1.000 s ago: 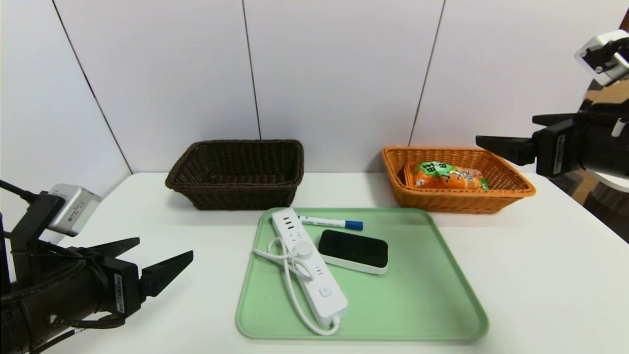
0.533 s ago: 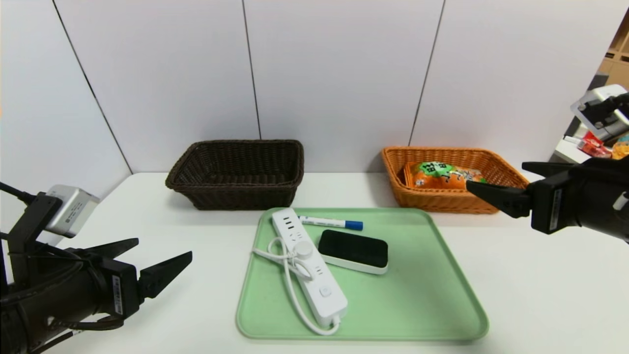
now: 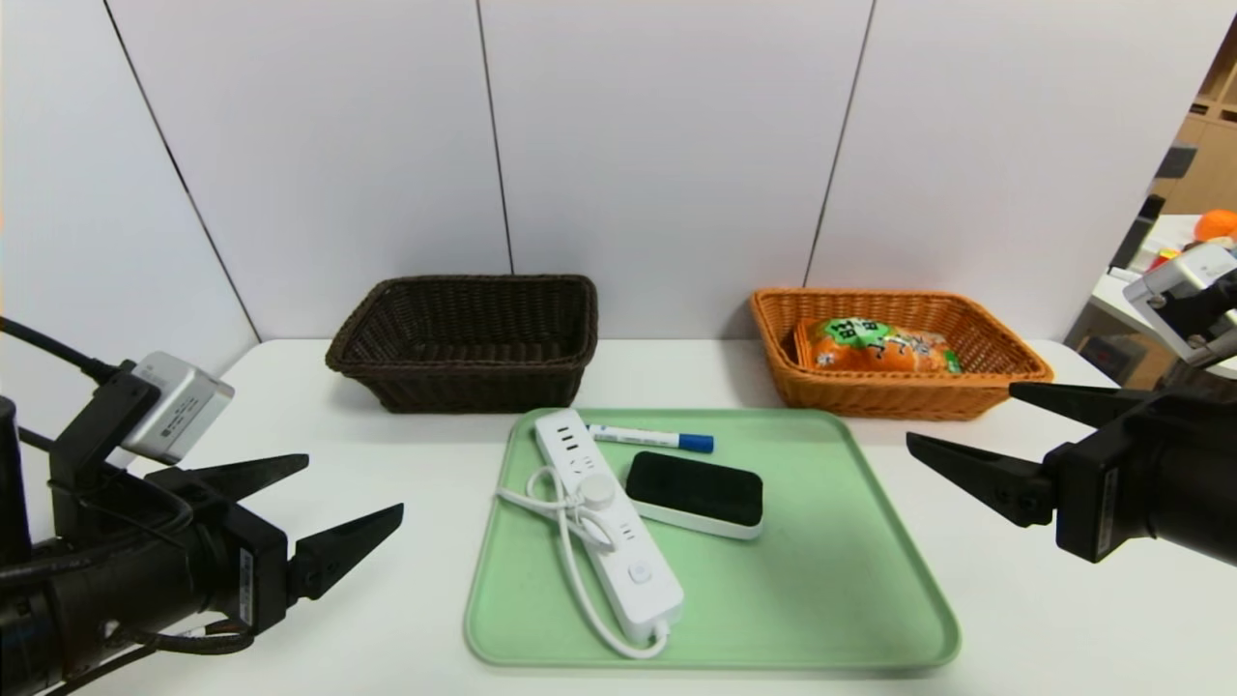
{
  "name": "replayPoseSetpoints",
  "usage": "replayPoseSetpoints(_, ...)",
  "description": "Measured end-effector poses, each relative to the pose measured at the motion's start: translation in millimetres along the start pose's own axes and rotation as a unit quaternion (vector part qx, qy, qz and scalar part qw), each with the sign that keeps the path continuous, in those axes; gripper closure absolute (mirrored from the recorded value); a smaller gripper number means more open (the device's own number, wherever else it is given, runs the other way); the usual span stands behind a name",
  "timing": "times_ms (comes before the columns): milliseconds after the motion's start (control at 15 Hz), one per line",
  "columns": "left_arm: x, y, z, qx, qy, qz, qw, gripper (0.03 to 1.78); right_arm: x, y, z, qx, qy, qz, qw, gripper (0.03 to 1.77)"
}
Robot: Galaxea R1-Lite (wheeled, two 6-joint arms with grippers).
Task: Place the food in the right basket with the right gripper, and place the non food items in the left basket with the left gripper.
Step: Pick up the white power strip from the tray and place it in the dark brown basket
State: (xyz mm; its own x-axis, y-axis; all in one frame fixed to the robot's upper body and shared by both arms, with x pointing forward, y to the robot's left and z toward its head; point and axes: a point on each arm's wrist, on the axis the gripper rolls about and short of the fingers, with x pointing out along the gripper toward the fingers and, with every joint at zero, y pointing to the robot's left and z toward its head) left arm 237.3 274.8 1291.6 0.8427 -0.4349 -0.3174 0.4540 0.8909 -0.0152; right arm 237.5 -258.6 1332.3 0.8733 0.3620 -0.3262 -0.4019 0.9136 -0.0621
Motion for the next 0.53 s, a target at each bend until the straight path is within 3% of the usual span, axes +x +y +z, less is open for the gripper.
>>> replayPoseSetpoints(267, 21, 1, 22, 0.051, -0.009, -0.037, 0.998, 0.12, -5, 2, -10, -0.004, 0.007, 0.008, 0.9999, 0.1)
replayPoseSetpoints(533, 52, 2, 30, 0.116, 0.006, -0.083, 0.9898, 0.12, -8, 2, -15, -0.006, 0.011, 0.01, 0.9999, 0.1)
